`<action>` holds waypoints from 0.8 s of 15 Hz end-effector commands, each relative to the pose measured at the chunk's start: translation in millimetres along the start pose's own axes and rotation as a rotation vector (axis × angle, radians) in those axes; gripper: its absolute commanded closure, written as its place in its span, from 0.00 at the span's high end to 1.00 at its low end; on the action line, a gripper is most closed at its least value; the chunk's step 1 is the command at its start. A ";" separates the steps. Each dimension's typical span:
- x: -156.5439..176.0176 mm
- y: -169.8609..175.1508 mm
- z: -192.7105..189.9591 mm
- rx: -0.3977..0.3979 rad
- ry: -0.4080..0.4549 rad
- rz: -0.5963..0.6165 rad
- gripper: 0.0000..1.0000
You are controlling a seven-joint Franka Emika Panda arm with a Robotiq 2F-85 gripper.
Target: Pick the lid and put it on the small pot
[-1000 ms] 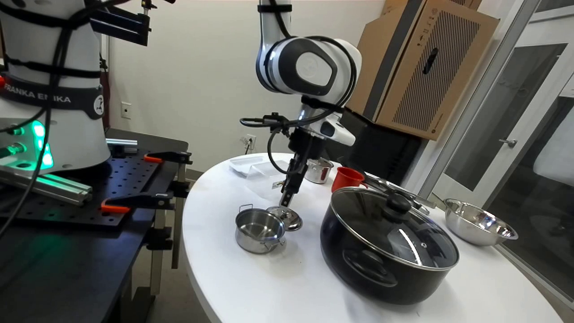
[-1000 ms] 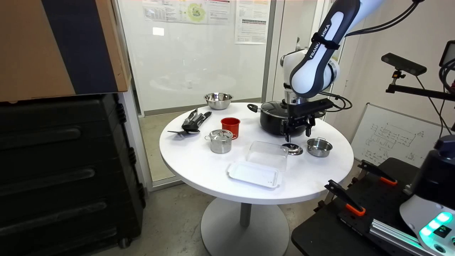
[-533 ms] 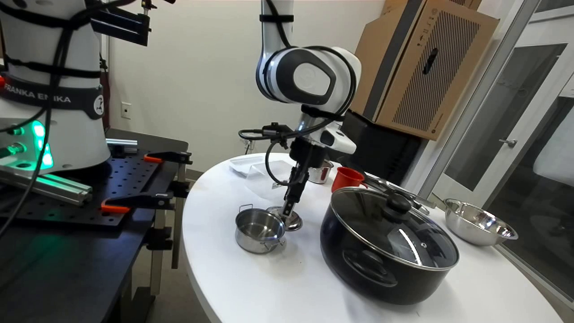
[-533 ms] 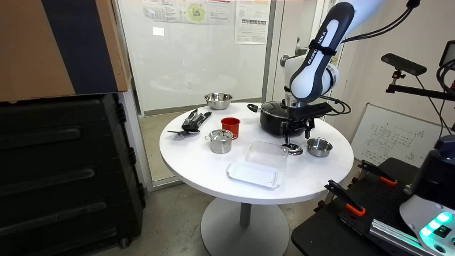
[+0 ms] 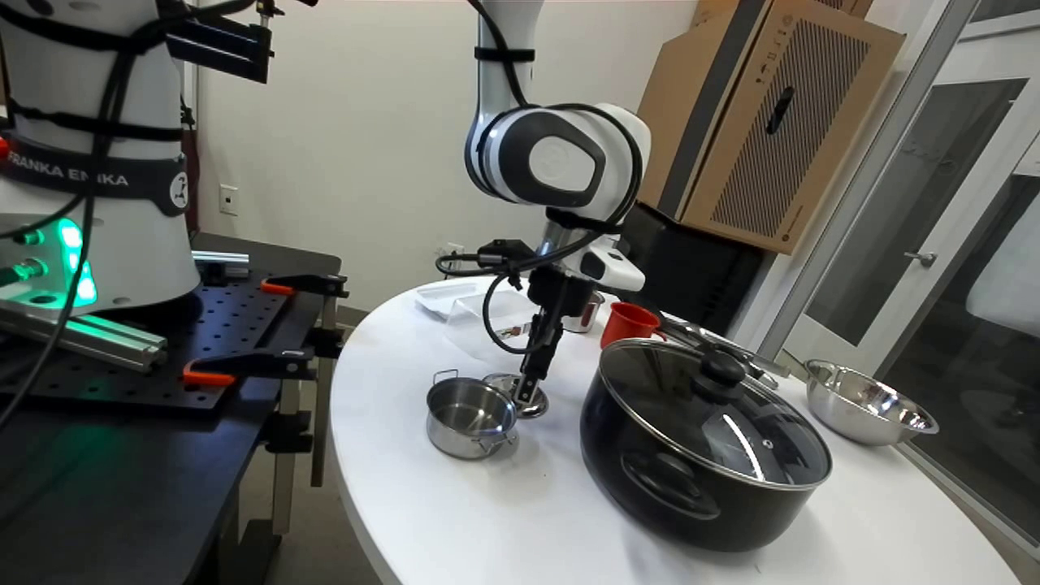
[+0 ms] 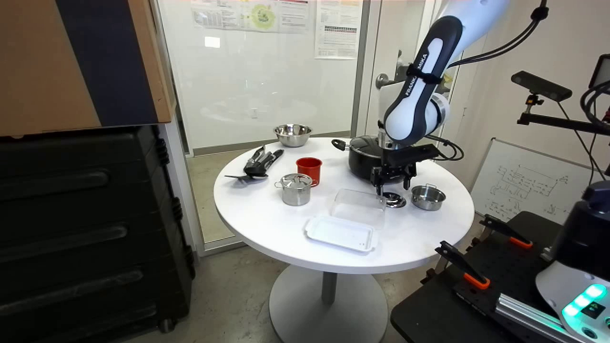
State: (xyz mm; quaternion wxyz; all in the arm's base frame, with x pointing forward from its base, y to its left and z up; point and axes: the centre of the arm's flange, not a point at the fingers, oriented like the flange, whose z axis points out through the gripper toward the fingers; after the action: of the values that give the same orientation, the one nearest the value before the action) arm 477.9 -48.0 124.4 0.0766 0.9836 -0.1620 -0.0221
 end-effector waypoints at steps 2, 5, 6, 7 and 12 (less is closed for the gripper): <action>7.3 -10.7 10.1 0.004 0.014 -0.010 1.00; 3.7 -12.4 12.0 0.012 0.002 -0.010 1.00; 1.9 -12.1 11.6 0.016 -0.001 -0.008 1.00; -0.4 -10.9 10.1 0.026 -0.001 -0.005 1.00; -6.1 -6.2 3.2 0.053 0.014 -0.002 1.00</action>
State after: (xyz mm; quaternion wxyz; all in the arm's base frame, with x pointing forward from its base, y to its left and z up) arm 481.4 -39.7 113.9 0.0666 0.9834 -0.1669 -0.0241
